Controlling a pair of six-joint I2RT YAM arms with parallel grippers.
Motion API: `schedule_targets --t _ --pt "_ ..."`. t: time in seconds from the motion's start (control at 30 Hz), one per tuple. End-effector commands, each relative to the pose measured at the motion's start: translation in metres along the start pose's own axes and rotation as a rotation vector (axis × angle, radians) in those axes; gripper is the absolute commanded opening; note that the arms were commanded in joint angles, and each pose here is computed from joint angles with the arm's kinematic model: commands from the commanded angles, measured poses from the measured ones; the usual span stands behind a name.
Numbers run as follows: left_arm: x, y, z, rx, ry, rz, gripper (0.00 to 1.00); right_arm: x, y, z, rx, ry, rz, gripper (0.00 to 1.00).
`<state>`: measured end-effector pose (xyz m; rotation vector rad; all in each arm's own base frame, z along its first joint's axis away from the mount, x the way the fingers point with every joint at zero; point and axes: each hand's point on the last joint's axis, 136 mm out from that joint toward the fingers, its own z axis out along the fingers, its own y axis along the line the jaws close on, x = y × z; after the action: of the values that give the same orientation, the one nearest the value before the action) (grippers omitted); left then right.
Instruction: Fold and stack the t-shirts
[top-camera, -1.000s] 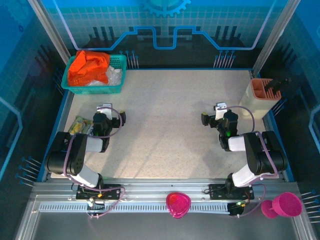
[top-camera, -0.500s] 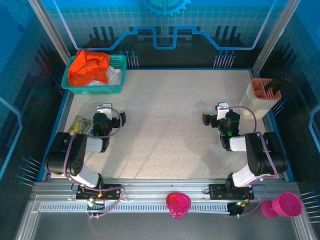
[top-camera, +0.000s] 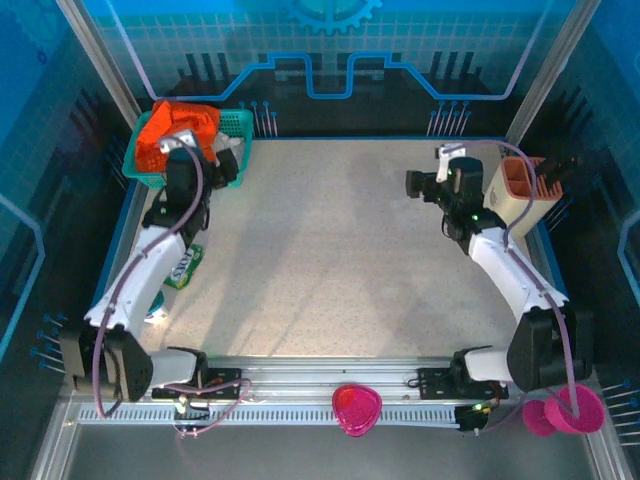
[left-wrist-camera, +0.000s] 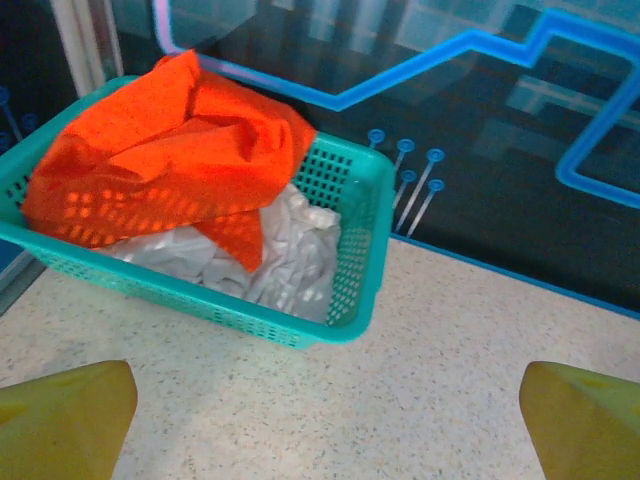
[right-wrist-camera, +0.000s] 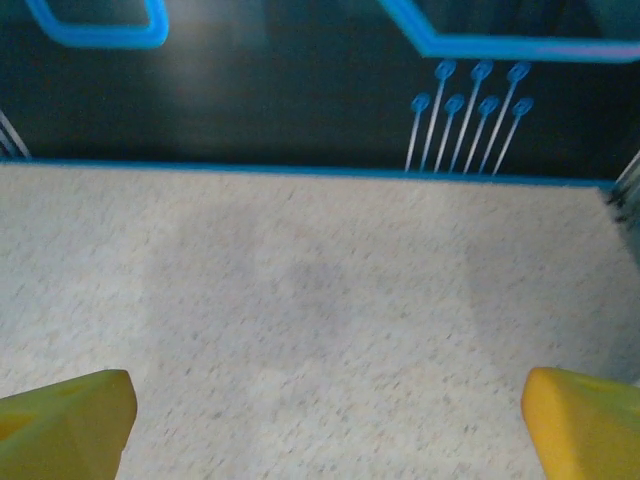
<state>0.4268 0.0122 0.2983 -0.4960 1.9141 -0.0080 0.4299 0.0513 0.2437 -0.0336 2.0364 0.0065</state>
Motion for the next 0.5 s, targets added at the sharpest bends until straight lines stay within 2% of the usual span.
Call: schedule_targets --t 0.0,0.13,0.23,0.4,0.47 --pt "0.047 0.044 0.033 -0.198 0.283 -0.015 0.99 0.055 0.016 0.001 -0.023 0.267 -0.038 1.00" --pt "0.030 0.048 0.085 -0.203 0.342 -0.050 0.99 0.059 0.039 -0.001 -0.090 0.293 -0.069 1.00" --pt "0.023 0.052 0.128 -0.195 0.355 -0.047 0.94 0.063 0.053 -0.003 -0.133 0.306 -0.091 1.00" --pt "0.020 0.059 0.194 -0.204 0.371 0.026 0.82 0.071 0.065 -0.006 -0.182 0.330 -0.104 0.98" --pt "0.024 0.064 0.218 -0.224 0.375 0.068 0.82 0.074 0.070 -0.006 -0.199 0.339 -0.108 0.97"
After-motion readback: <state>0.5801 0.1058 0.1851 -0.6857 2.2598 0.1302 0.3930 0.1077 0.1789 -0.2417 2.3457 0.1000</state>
